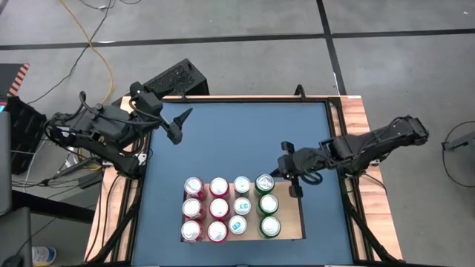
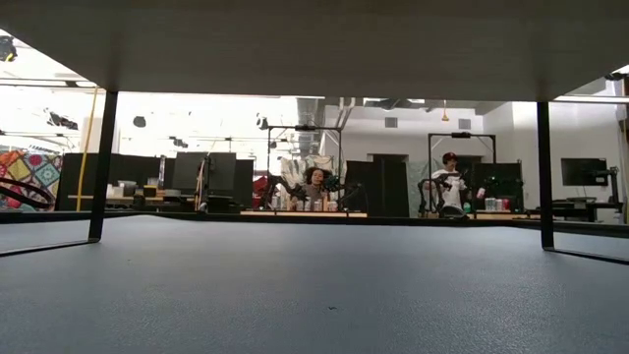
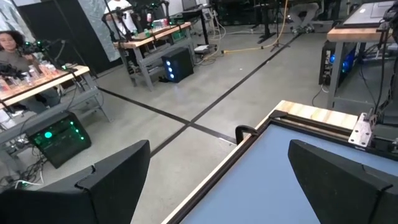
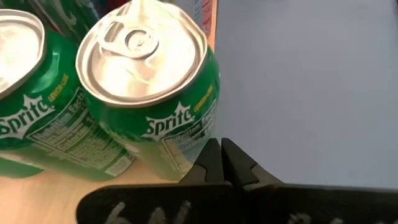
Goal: Place canned beverage on shelf
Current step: Put the green soda can on the shelf
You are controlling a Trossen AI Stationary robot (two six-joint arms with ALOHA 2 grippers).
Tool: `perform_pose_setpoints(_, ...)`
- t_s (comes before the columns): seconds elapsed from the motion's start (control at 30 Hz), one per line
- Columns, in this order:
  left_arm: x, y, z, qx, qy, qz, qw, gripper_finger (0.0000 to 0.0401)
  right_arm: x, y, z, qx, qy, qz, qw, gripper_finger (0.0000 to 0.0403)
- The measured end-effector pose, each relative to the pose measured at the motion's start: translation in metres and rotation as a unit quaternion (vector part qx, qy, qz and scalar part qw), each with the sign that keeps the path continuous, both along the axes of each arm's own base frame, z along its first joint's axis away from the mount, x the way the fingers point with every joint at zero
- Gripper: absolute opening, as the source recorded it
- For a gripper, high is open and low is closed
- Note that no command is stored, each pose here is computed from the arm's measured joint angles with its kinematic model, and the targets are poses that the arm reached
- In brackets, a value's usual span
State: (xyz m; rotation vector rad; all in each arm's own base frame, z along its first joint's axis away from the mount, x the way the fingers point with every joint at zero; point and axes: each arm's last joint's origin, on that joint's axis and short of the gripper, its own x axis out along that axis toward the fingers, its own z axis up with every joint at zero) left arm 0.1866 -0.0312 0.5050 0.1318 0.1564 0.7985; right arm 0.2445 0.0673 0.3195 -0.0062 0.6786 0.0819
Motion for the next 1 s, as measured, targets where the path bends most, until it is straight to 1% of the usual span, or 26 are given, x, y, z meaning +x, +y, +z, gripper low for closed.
perform_pose_setpoints(0.13,0.0,0.0,0.0,-0.001,-0.001,0.0,1.0,0.0368,0.001,-0.002,0.0,0.017,0.006,0.016,1.0,0.0)
perform_pose_setpoints(0.23,0.0,0.0,0.0,-0.001,-0.001,0.0,1.0,0.0368,0.0,-0.002,0.0,0.018,0.007,0.016,1.0,0.0)
perform_pose_setpoints(0.37,0.0,0.0,0.0,-0.001,-0.001,0.0,1.0,0.0368,-0.008,-0.005,0.006,0.006,-0.007,-0.024,1.0,0.0)
perform_pose_setpoints(0.47,-0.003,-0.001,0.001,-0.005,-0.007,-0.006,1.0,0.0368,-0.022,-0.004,0.016,0.007,-0.015,-0.046,0.999,0.0)
perform_pose_setpoints(0.57,-0.006,-0.004,0.002,-0.008,-0.013,-0.013,1.0,0.0368,-0.032,0.003,0.023,0.03,-0.033,-0.053,0.998,0.0)
perform_pose_setpoints(0.73,-0.007,-0.009,0.002,-0.009,-0.011,-0.027,1.0,0.0368,-0.041,0.025,0.026,0.064,-0.042,-0.031,0.997,0.0)
perform_pose_setpoints(0.87,-0.007,-0.01,0.001,-0.01,-0.011,-0.031,0.999,0.0368,-0.036,0.036,0.018,0.049,-0.032,-0.039,0.998,0.0)
perform_pose_setpoints(1.0,-0.007,-0.011,-0.001,-0.01,-0.002,-0.031,0.999,0.0368,-0.026,0.035,0.011,0.036,-0.022,-0.051,0.998,0.0)
